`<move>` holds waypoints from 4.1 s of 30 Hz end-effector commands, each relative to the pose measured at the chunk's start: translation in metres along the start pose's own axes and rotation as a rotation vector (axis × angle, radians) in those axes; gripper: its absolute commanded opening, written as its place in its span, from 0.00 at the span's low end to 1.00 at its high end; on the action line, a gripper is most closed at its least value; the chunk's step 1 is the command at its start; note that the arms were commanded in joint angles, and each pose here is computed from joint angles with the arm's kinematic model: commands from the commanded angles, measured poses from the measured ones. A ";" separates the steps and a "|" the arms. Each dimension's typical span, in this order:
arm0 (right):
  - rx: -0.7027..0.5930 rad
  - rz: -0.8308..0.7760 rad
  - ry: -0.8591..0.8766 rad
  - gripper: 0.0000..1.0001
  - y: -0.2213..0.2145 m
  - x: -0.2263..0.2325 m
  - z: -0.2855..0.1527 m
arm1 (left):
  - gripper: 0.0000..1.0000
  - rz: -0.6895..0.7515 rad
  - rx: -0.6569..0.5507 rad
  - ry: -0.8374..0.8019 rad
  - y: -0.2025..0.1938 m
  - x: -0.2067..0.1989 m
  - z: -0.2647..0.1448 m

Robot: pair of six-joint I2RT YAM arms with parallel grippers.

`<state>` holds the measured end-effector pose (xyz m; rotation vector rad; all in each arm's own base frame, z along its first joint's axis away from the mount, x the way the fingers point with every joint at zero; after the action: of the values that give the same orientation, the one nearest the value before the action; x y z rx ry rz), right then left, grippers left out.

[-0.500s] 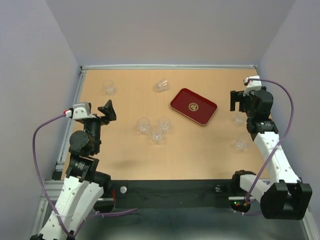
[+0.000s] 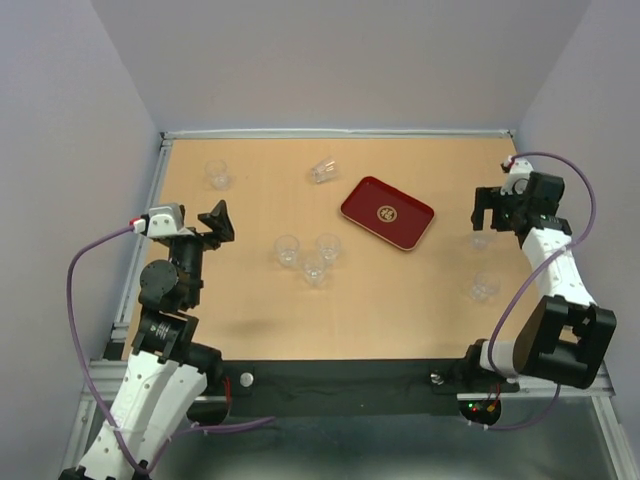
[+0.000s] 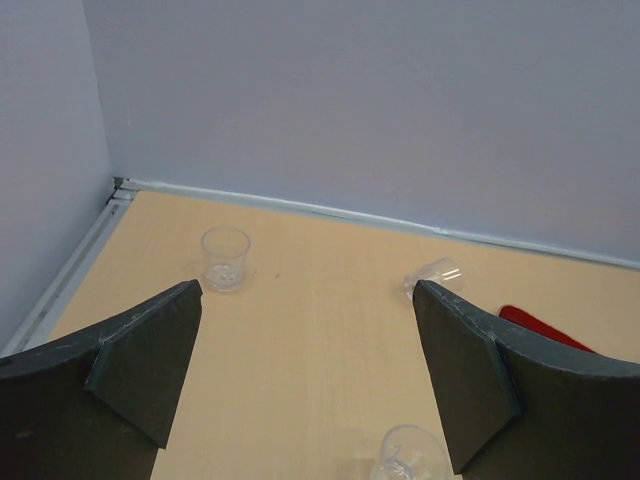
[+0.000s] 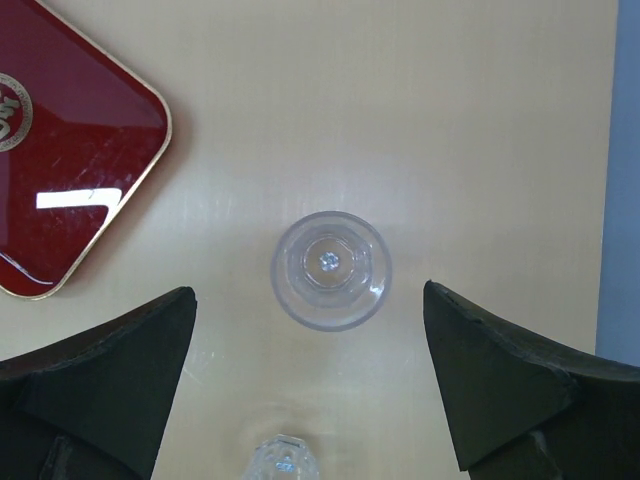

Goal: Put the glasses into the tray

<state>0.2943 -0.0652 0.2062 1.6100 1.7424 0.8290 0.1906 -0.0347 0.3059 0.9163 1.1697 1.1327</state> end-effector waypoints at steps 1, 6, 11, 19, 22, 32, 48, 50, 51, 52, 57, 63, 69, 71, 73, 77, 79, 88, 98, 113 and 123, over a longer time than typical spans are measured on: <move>-0.014 0.049 0.056 1.00 0.012 -0.013 -0.004 | 0.99 -0.005 -0.040 -0.037 0.009 -0.005 0.000; 0.074 0.115 -0.012 0.81 -0.001 -0.038 0.014 | 0.99 -0.004 -0.043 -0.057 0.009 -0.007 -0.001; 0.128 0.139 -0.006 0.69 -0.014 -0.043 0.026 | 0.99 -0.002 -0.040 -0.078 0.009 -0.009 -0.001; 0.180 0.170 0.014 0.51 -0.028 -0.050 0.040 | 0.99 -0.002 -0.035 -0.088 0.008 -0.011 -0.001; 0.195 0.182 0.042 0.39 -0.031 -0.050 0.050 | 0.99 -0.001 -0.035 -0.090 0.008 -0.011 -0.001; 0.130 0.147 0.077 0.00 -0.012 -0.050 0.044 | 0.99 0.003 -0.032 -0.089 0.007 -0.011 -0.001; 0.014 -0.104 0.369 0.00 0.066 0.054 0.077 | 0.98 0.018 -0.003 -0.083 0.000 -0.011 0.004; 0.020 -0.143 0.394 0.00 0.076 0.076 0.092 | 0.98 0.022 -0.001 -0.080 -0.001 -0.011 0.005; 0.028 -0.156 0.400 0.01 0.078 0.084 0.099 | 0.98 0.025 0.003 -0.075 -0.002 -0.011 0.006; 0.027 -0.167 0.384 0.00 0.084 0.084 0.109 | 0.98 0.029 0.006 -0.071 -0.003 -0.010 0.006; 0.046 -0.259 0.430 0.00 0.092 0.139 0.141 | 0.98 0.036 0.013 -0.064 -0.005 -0.010 0.008; 0.075 -0.324 0.412 0.01 0.091 0.180 0.179 | 0.98 0.045 0.024 -0.084 -0.008 -0.012 0.009; 0.045 -0.371 0.341 0.04 0.104 0.200 0.196 | 0.98 0.048 0.023 -0.088 -0.009 -0.012 0.010; 0.037 -0.369 0.322 0.06 0.108 0.203 0.202 | 0.98 0.050 0.025 -0.090 -0.009 -0.012 0.010; 0.032 -0.368 0.321 0.13 0.110 0.204 0.205 | 0.98 0.049 0.023 -0.092 -0.009 -0.013 0.010; 0.030 -0.367 0.322 0.29 0.111 0.206 0.210 | 0.98 0.050 0.027 -0.099 -0.010 -0.013 0.010; 0.032 -0.369 0.323 0.38 0.110 0.208 0.212 | 0.98 0.050 0.028 -0.101 -0.010 -0.013 0.010; -0.050 -0.351 0.298 0.76 0.141 0.205 0.186 | 0.98 0.050 0.034 -0.118 -0.010 -0.016 0.011; -0.090 -0.411 0.487 0.83 0.129 0.202 0.095 | 0.98 -0.029 0.102 -0.118 -0.006 -0.024 0.018; -0.066 -0.527 0.630 0.84 0.014 0.174 -0.001 | 0.98 -0.286 0.591 -0.155 -0.059 -0.048 0.008; -0.109 -0.430 0.620 0.84 0.010 0.147 -0.005 | 0.97 -0.272 0.781 -0.118 -0.099 -0.049 0.015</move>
<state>0.2821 0.0841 0.1992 0.9503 2.3785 1.1603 0.2181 -0.0967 0.2144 1.3315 1.6337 0.4252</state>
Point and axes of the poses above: each gripper's point midway between its finger pads, its own z axis out along the fingers, its own x axis along the line the jaws close on, y = z × x, the point moved 8 cm from there along -z, back along the fingers
